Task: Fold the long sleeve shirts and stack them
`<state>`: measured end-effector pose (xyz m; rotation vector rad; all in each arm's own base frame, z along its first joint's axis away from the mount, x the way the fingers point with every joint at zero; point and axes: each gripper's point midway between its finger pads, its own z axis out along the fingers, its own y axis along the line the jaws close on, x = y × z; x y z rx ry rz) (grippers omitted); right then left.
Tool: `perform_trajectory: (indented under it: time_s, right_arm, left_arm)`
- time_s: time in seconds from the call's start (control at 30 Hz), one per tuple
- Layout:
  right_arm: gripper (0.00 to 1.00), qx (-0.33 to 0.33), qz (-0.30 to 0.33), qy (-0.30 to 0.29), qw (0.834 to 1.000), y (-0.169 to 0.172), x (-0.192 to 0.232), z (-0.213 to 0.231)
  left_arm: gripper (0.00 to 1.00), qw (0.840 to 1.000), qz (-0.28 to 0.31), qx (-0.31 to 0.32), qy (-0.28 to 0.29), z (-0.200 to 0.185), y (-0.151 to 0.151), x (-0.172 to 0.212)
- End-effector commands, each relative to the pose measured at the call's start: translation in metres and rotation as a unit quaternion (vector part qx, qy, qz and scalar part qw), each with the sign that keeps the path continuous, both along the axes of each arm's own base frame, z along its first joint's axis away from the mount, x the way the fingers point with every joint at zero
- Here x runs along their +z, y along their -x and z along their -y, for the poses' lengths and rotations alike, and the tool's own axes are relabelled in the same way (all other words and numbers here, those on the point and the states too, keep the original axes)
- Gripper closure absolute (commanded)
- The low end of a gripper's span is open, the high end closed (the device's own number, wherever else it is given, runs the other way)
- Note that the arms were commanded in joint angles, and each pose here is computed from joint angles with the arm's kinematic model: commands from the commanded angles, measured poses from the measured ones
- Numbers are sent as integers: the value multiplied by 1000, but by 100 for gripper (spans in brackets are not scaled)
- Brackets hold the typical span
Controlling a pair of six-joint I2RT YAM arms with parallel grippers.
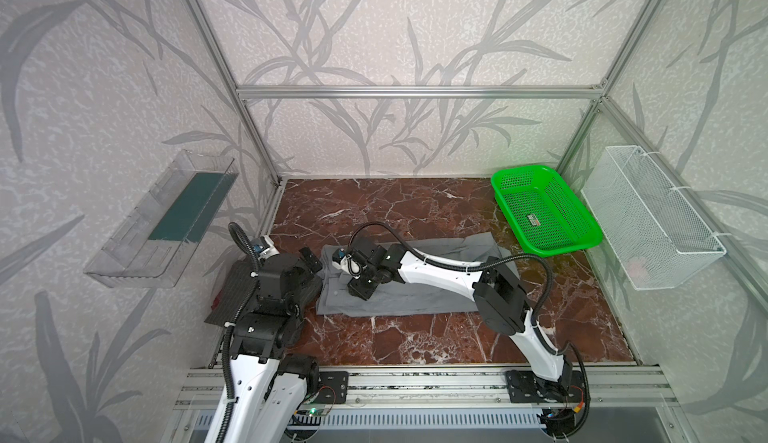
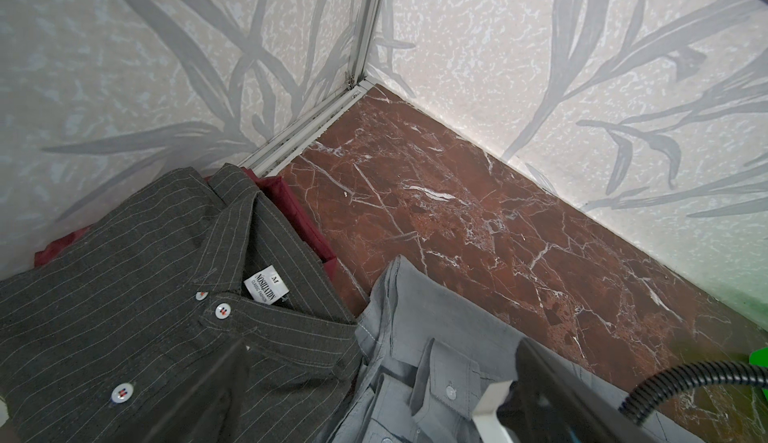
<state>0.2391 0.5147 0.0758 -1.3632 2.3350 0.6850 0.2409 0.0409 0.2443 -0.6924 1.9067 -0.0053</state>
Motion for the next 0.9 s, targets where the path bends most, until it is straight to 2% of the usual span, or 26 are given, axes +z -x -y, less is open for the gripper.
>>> perform_trajectory:
  time_s: [0.0, 0.1, 0.13, 0.2, 0.43, 0.67, 0.87]
  right_arm:
    - [58, -4, -35, -58, 998, 10, 38, -6]
    - [59, -26, -75, -98, 992, 6, 52, -6]
    - [60, -63, -81, -103, 989, -15, 56, 6]
    - [63, -108, -99, -122, 982, -33, 54, 14]
    - [81, -183, -75, -61, 978, -60, 23, 32]
    - [84, -194, -103, -30, 975, -49, -23, 25]
    - [83, -192, -104, -42, 975, -33, -31, 16]
  left_arm:
    - [1, 1000, -3, 13, -7, -6, 3, -2]
    - [1, 1000, -5, 11, -6, -5, 2, -4]
    - [1, 1000, -8, 9, -5, -4, 2, -5]
    - [1, 1000, -13, 3, -2, -2, 1, -7]
    - [1, 998, -46, -43, 22, 17, -10, -22]
    - [1, 993, -95, -54, 49, 27, -15, -47]
    - [1, 990, -123, -48, 56, 28, -15, -61]
